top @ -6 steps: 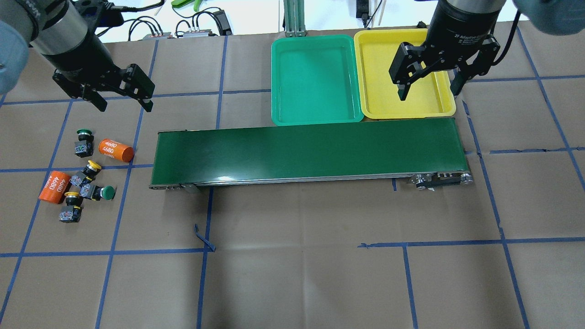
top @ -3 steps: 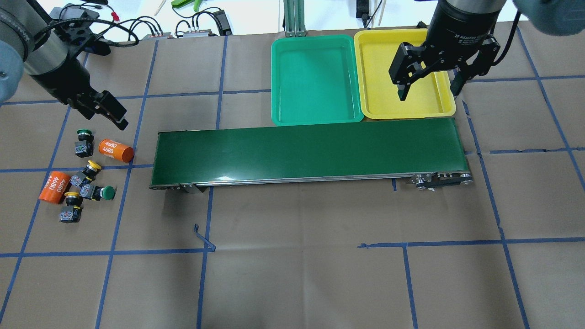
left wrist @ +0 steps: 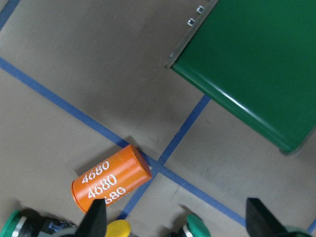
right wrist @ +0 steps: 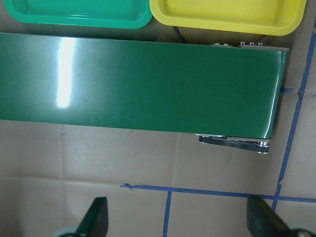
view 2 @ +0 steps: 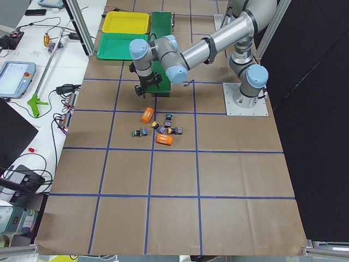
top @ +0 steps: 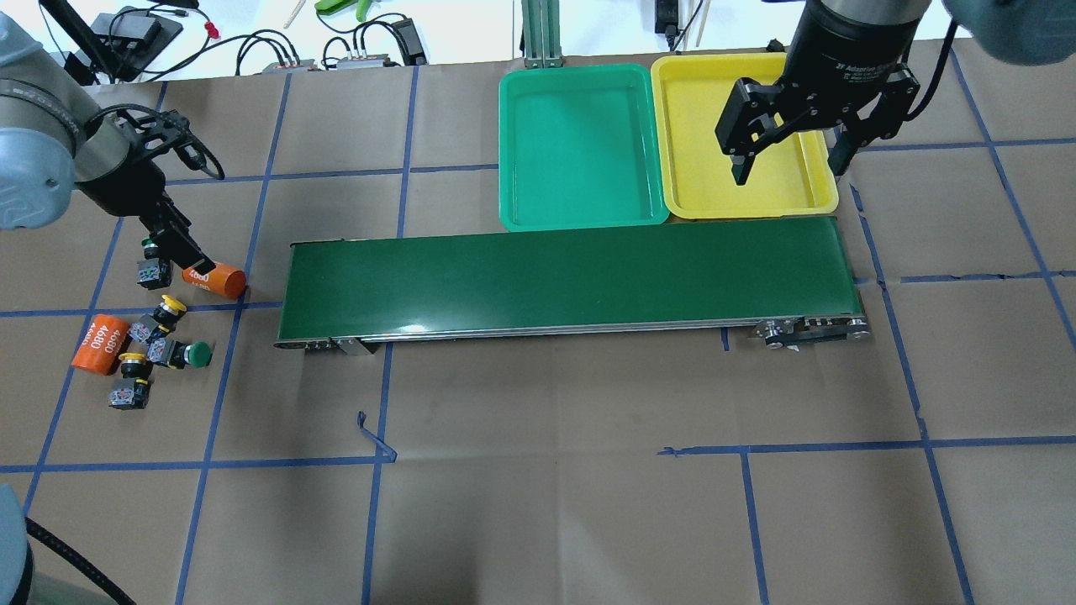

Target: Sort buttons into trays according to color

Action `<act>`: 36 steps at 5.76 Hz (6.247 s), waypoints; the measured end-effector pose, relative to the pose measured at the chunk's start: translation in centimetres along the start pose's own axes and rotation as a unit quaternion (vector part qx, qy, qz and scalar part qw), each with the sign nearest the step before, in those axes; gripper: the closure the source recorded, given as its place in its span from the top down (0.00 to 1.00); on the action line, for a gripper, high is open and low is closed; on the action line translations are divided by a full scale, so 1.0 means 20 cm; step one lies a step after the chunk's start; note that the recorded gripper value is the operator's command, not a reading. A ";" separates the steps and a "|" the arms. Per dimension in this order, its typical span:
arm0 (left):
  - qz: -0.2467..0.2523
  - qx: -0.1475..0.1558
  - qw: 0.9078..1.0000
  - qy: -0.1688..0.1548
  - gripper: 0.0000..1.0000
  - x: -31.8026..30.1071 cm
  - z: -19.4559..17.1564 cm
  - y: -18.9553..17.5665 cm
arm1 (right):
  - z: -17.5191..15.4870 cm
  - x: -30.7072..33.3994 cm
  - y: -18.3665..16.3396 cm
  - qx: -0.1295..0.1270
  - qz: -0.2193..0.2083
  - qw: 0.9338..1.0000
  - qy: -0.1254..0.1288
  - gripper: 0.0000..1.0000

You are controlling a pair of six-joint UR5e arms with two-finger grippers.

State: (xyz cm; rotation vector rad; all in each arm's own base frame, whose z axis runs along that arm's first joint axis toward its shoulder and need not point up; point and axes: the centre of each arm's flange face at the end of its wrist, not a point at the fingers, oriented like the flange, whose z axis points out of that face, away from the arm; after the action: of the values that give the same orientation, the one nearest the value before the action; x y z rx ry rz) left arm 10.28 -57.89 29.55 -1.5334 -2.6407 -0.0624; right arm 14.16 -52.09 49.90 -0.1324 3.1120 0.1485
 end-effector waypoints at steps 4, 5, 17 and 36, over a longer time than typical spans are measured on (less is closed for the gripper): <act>0.288 -0.006 0.957 -0.019 0.97 -0.15 0.45 0.16 | 0.00 0.00 0.00 0.000 0.000 1.000 0.000 1.00; 0.312 -0.007 0.950 -0.020 0.86 -0.18 0.50 0.14 | 0.00 0.00 0.00 0.000 0.000 1.000 0.000 1.00; 0.273 -0.017 0.962 0.002 0.97 0.50 0.17 -0.76 | 0.01 0.00 0.01 -0.002 -0.027 1.000 0.001 1.00; 0.300 -0.009 0.954 -0.019 0.00 0.20 0.62 0.56 | 0.52 -0.43 0.10 0.025 -0.666 0.744 0.057 1.00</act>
State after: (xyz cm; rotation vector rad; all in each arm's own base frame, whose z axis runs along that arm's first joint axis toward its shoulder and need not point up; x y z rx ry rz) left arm 17.32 -47.92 17.48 -2.2808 -2.0830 -0.0146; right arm 22.80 -48.42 40.02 -2.2146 2.2708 0.0023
